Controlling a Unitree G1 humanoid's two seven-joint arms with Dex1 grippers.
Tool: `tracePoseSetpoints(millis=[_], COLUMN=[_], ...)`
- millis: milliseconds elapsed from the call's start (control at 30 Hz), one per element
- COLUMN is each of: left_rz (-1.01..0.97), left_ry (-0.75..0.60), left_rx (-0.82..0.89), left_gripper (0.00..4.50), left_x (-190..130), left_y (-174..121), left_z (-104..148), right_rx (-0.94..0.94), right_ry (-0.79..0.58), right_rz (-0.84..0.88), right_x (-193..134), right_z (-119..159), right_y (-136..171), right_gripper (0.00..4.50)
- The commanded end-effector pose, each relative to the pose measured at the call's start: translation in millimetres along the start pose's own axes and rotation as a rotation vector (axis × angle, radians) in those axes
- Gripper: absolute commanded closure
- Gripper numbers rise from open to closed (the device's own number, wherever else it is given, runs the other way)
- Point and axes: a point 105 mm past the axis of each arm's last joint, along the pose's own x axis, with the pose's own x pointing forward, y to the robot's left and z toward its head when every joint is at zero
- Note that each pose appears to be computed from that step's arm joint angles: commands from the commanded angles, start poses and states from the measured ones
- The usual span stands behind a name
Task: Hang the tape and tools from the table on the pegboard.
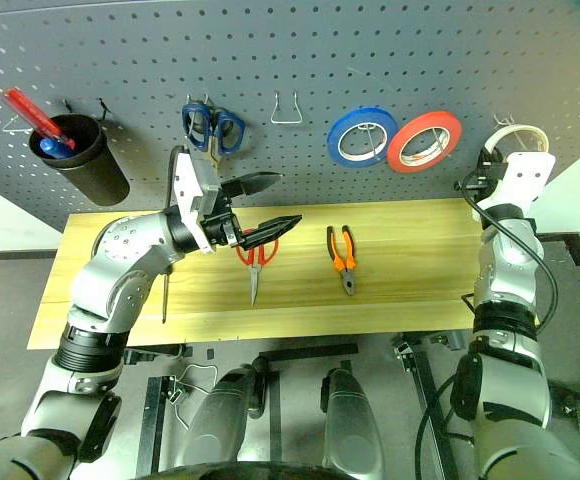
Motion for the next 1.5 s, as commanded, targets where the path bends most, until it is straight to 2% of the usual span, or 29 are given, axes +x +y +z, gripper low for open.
tracePoseSetpoints(millis=[33, 367, 500, 733, 900, 1067, 1267, 1367, 1500], left_rz=[-0.004, -0.001, 0.002, 0.005, 0.018, 0.026, 0.123, 0.206, 0.259], left_ry=[-0.064, -0.049, -0.049, -0.041, 0.020, 0.177, 0.397, 0.493, 0.526], left_rx=[0.037, 0.035, 0.038, 0.036, 0.021, -0.003, -0.031, -0.049, -0.065], left_gripper=[0.51, 0.51, 0.51, 0.51, 0.51, 0.51, 0.51, 0.51, 0.51], left_x=[2.1, 1.8, 2.1, 1.3, -9.5, -42.1, -109.7, -143.1, -156.0], left_y=[-1.1, -2.9, -1.6, -3.4, -5.2, -9.9, -1.8, 5.6, 9.0], left_z=[19.5, 15.4, 16.3, 13.5, 2.0, -24.5, -57.8, -72.0, -79.4], right_rx=[-0.032, -0.032, 0.001, -0.059, -0.111, -0.153, -0.111, -0.036, 0.085], right_ry=[-0.065, -0.045, -0.024, -0.014, 0.056, 0.131, 0.281, 0.335, 0.362], right_rz=[-0.016, 0.012, -0.007, -0.028, -0.010, 0.057, 0.183, 0.285, 0.405], right_x=[6.4, 8.3, 8.1, 7.1, -11.5, -60.5, -129.3, -156.2, -165.8], right_z=[19.2, 14.6, 10.4, 10.3, -6.4, -13.8, -5.6, 5.8, 20.1], right_y=[-12.6, -11.2, -15.1, -18.1, -15.2, 5.3, 45.6, 84.3, 137.3], right_gripper=[4.47, 4.47, 3.44, 1.06, 1.06, 1.06, 1.06, 1.06, 1.06])
